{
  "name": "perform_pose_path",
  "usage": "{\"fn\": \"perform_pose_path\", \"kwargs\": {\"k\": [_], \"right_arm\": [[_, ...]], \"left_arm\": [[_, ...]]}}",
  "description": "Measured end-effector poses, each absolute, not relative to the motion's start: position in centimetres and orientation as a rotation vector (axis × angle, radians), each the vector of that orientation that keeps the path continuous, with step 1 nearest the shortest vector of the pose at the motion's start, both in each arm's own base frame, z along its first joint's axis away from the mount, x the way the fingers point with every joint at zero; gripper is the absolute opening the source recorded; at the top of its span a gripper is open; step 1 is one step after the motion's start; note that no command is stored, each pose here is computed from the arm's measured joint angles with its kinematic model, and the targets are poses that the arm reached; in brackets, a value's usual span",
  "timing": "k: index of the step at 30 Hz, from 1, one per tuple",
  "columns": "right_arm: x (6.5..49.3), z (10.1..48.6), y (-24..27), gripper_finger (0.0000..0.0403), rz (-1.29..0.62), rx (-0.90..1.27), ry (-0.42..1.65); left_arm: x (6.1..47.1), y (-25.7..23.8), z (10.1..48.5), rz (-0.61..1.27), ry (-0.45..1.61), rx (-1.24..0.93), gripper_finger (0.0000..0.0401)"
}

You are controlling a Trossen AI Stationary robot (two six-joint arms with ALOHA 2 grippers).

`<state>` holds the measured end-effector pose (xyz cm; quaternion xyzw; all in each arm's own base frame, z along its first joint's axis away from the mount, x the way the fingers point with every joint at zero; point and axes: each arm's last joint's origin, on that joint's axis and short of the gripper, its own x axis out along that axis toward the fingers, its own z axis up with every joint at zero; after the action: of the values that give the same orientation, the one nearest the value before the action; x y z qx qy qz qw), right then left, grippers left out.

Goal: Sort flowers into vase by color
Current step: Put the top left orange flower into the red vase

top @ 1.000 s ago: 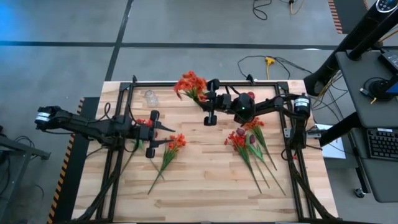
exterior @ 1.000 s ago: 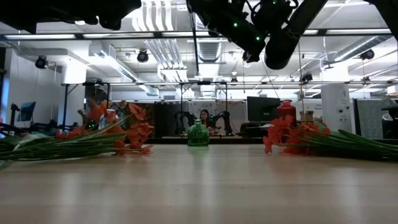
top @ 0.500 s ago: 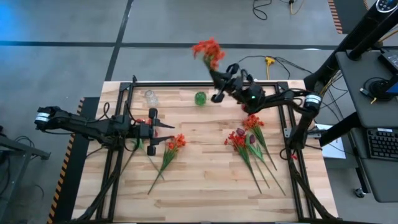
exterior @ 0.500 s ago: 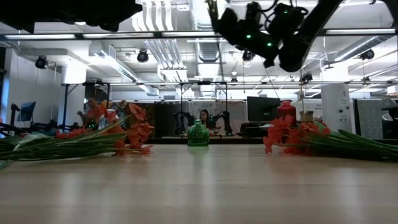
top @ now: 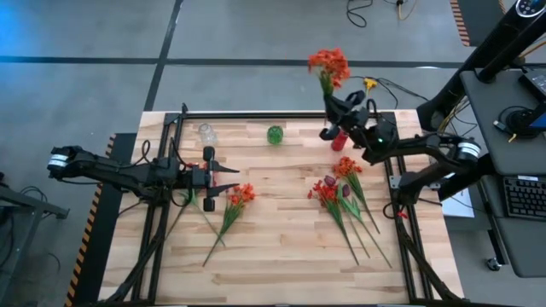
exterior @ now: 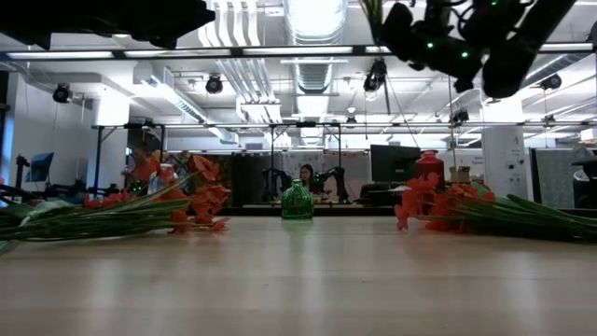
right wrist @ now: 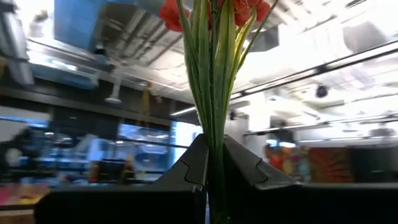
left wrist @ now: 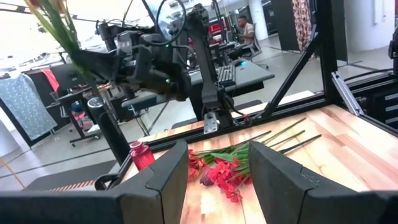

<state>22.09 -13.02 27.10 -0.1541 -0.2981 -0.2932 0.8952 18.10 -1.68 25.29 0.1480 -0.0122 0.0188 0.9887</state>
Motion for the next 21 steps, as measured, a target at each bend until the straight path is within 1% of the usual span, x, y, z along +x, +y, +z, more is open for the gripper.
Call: {"fn": "perform_pose_path", "kwargs": {"k": [3, 7, 11, 13, 16, 18, 21], "right_arm": [[21.0, 26.9, -13.0, 0.0022, -0.691, -0.328, -0.607], [20.2, 26.5, -13.1, 0.0022, -0.799, -0.249, -0.604], [20.1, 26.1, -13.2, 0.0022, -0.808, -0.212, -0.582], [20.0, 26.1, -13.2, 0.0022, -0.835, -0.201, -0.580], [19.6, 26.1, -13.2, 0.0022, -0.904, -0.194, -0.573], [19.2, 26.2, -13.0, 0.0022, -0.910, -0.194, -0.583], [18.7, 26.2, -12.7, 0.0022, -0.905, -0.178, -0.573]], "left_arm": [[18.1, -1.7, 25.3, 0.038, -0.026, 0.297, 0.0150], [18.1, -1.7, 25.3, 0.039, -0.028, 0.282, 0.0150], [18.1, -1.6, 25.3, 0.057, -0.025, 0.262, 0.0150], [18.1, -1.5, 25.3, 0.109, -0.020, 0.249, 0.0150], [18.1, -1.1, 25.3, 0.236, -0.009, 0.220, 0.0150], [18.0, -0.9, 25.3, 0.299, -0.005, 0.202, 0.0150], [18.0, -0.9, 25.4, 0.317, -0.005, 0.196, 0.0150]]}}
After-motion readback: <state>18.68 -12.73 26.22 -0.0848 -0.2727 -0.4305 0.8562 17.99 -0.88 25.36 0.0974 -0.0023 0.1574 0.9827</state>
